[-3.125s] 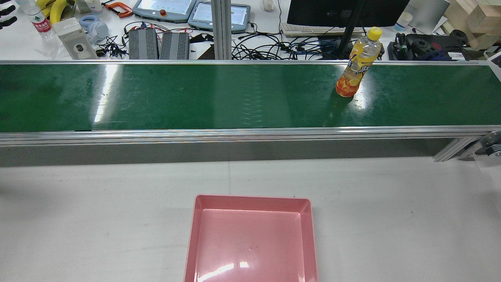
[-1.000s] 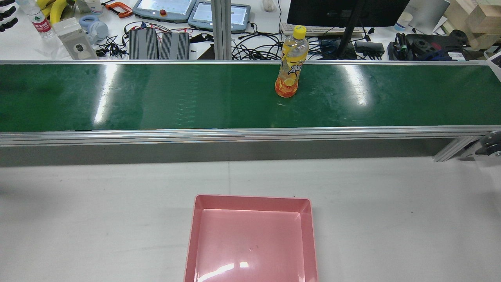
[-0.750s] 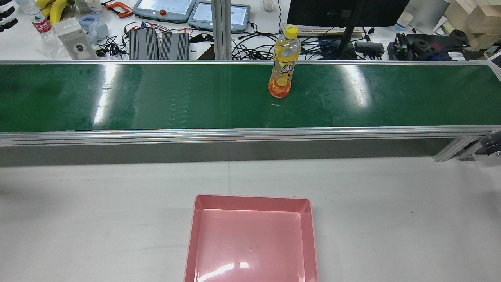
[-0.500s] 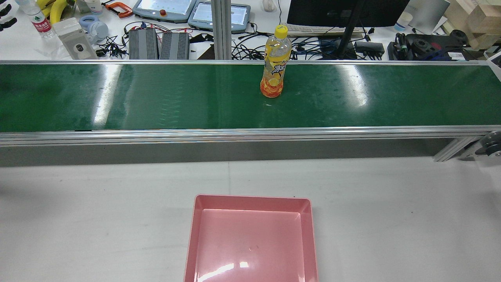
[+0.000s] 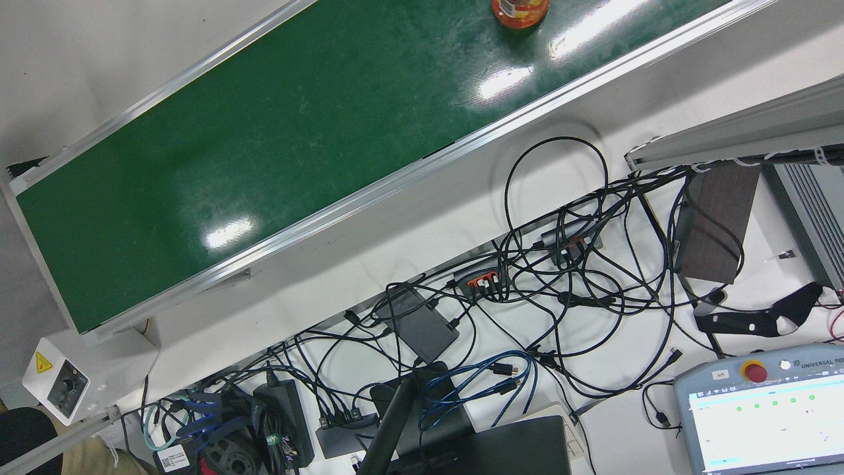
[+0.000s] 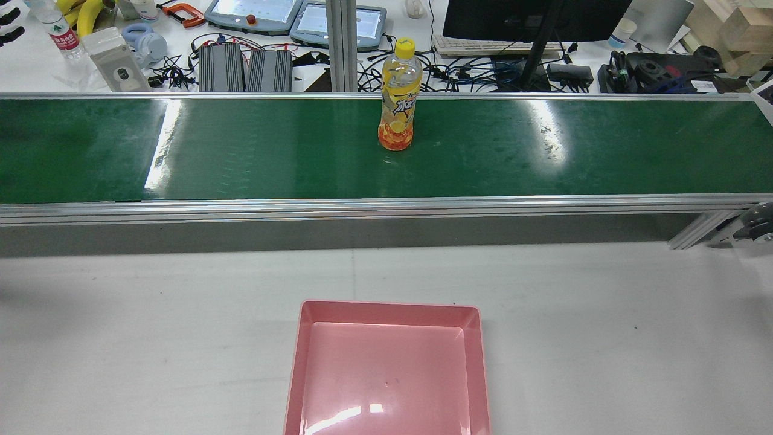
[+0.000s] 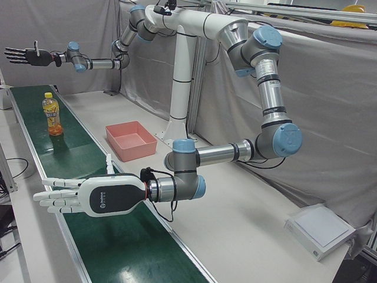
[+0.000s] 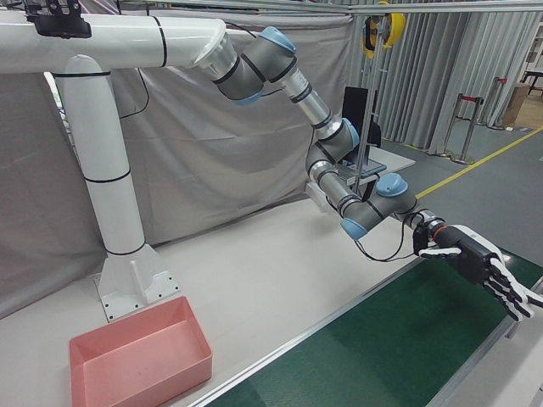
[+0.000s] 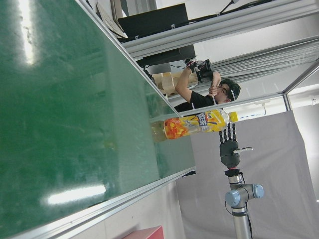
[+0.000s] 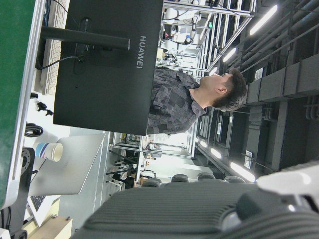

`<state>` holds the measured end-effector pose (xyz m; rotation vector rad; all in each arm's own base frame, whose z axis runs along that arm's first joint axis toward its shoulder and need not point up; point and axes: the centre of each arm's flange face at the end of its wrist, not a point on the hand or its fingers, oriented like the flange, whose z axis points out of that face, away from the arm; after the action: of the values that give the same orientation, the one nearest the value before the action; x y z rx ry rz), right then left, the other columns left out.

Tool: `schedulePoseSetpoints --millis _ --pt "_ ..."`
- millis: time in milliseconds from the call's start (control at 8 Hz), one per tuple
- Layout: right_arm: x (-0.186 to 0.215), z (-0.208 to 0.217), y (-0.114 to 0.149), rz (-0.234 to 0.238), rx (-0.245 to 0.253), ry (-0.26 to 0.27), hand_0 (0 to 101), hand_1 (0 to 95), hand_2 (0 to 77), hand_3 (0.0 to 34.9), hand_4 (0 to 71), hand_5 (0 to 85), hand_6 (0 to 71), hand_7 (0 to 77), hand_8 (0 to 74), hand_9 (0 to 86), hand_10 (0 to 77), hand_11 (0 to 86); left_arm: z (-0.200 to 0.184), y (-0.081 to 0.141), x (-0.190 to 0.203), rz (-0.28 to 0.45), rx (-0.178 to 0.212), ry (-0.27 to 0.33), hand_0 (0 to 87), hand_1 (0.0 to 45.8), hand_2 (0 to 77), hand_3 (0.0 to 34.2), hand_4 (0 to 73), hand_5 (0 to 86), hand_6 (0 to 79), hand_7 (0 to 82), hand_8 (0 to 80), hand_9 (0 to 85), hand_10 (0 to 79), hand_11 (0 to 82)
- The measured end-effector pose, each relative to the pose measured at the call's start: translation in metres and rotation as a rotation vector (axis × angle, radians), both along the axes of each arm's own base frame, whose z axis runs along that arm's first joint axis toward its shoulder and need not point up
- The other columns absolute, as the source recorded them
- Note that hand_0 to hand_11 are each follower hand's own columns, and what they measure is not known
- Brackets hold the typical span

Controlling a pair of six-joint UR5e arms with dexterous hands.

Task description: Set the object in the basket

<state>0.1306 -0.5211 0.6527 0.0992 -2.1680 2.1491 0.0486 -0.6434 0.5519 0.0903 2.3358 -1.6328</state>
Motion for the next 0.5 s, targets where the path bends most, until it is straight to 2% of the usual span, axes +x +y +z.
schedulePoseSetpoints --millis 125,250,500 --pt "0.0 -0.0001 0.0 0.0 0.0 0.0 0 0.0 0.5 0.2 0.0 0.0 0.0 0.5 0.0 0.0 0.0 0.0 0.001 0.0002 -0.0005 -0.001 -0.002 0.0 49.2 5.4 0.0 0.0 16.4 8.7 0.0 0.5 4.9 8.2 6.0 10.9" --pt "0.0 -0.0001 0.0 0.0 0.0 0.0 0 0.0 0.5 0.2 0.0 0.0 0.0 0.5 0.0 0.0 0.0 0.0 0.0015 0.0002 -0.0012 -0.002 -0.003 0.0 49.2 7.1 0.0 0.0 16.4 8.7 0.0 0.5 4.9 9.3 6.0 10.9" --pt "0.0 0.0003 0.0002 0.0 -0.001 0.0 0 0.0 0.5 0.3 0.0 0.0 0.0 0.5 0.0 0.0 0.0 0.0 0.0015 0.0001 -0.0013 -0.003 -0.003 -0.001 49.2 7.1 0.0 0.0 16.4 9.3 0.0 0.5 4.9 9.3 6.0 10.9"
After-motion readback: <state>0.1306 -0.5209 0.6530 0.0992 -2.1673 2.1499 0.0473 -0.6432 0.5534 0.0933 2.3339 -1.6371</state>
